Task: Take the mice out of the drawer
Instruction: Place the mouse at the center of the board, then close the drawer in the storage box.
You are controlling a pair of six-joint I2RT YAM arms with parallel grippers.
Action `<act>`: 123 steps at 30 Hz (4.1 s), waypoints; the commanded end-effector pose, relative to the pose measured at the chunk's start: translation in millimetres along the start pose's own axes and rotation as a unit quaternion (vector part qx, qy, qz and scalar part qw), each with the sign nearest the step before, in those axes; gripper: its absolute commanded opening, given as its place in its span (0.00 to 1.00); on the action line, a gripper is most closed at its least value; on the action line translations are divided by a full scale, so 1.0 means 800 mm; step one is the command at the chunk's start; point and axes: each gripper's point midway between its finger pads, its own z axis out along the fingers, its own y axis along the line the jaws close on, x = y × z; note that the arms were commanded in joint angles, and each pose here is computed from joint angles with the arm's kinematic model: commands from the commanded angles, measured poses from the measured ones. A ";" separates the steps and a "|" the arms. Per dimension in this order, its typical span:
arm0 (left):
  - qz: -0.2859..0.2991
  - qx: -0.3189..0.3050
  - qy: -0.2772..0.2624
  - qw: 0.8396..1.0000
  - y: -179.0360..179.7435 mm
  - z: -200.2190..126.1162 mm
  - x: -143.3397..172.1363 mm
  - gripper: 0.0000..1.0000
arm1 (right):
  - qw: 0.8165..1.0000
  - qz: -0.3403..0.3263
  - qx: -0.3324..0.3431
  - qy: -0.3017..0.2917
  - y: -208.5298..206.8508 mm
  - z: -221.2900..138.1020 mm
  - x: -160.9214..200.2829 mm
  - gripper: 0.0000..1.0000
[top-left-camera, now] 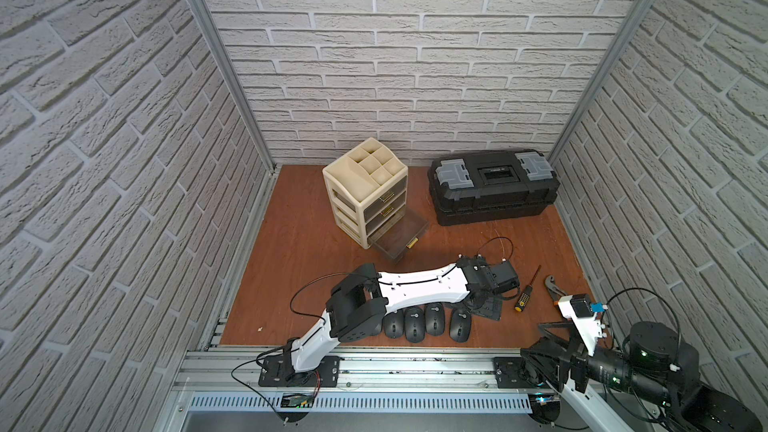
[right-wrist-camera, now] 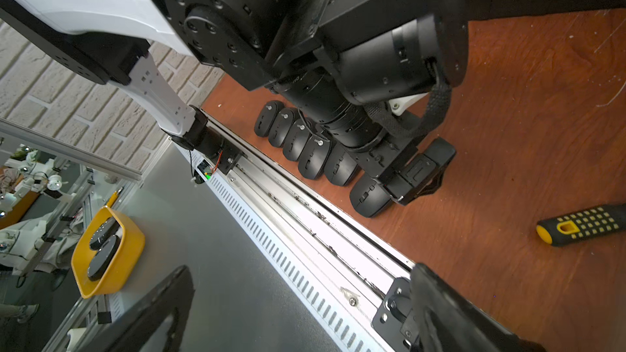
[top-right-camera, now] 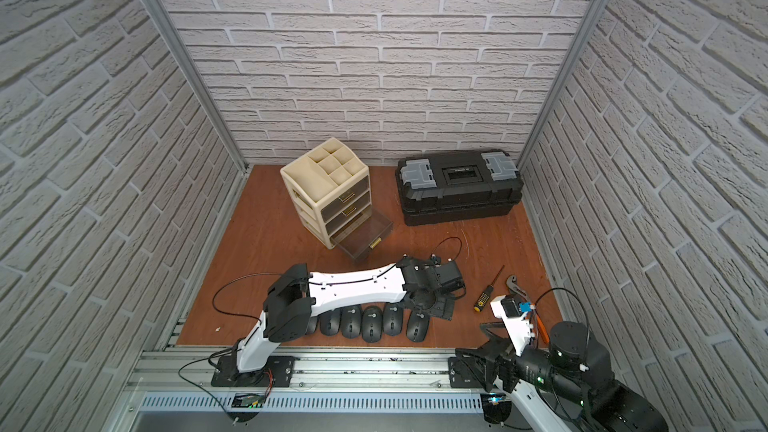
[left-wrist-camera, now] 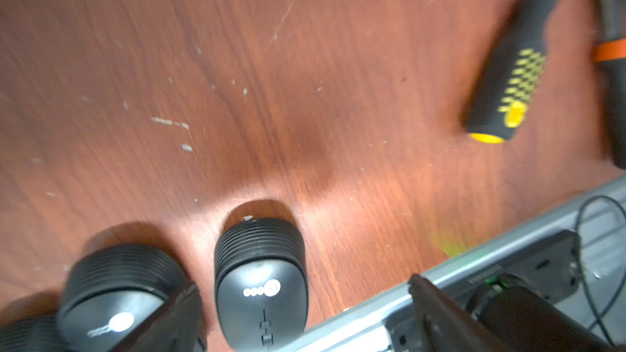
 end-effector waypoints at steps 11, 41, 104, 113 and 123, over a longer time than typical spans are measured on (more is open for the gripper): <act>0.117 0.043 -0.163 0.979 0.063 -0.191 -0.113 0.98 | 0.984 0.038 -0.034 -0.173 0.020 0.009 -0.127 1.00; -0.005 -0.077 -0.361 0.930 0.492 -0.386 -0.298 0.98 | 0.978 0.191 0.020 -0.078 -0.087 0.328 -0.199 0.75; -0.015 0.002 -0.304 0.953 0.510 -0.256 -0.291 0.98 | 0.955 0.233 0.184 0.011 -0.176 0.574 -0.143 0.03; -0.026 0.022 -0.304 0.952 0.510 -0.253 -0.294 0.98 | 0.956 0.241 0.166 -0.005 -0.172 0.599 -0.160 0.03; -0.035 0.026 -0.313 0.949 0.517 -0.261 -0.294 0.98 | 0.956 0.247 0.160 -0.015 -0.172 0.614 -0.171 0.03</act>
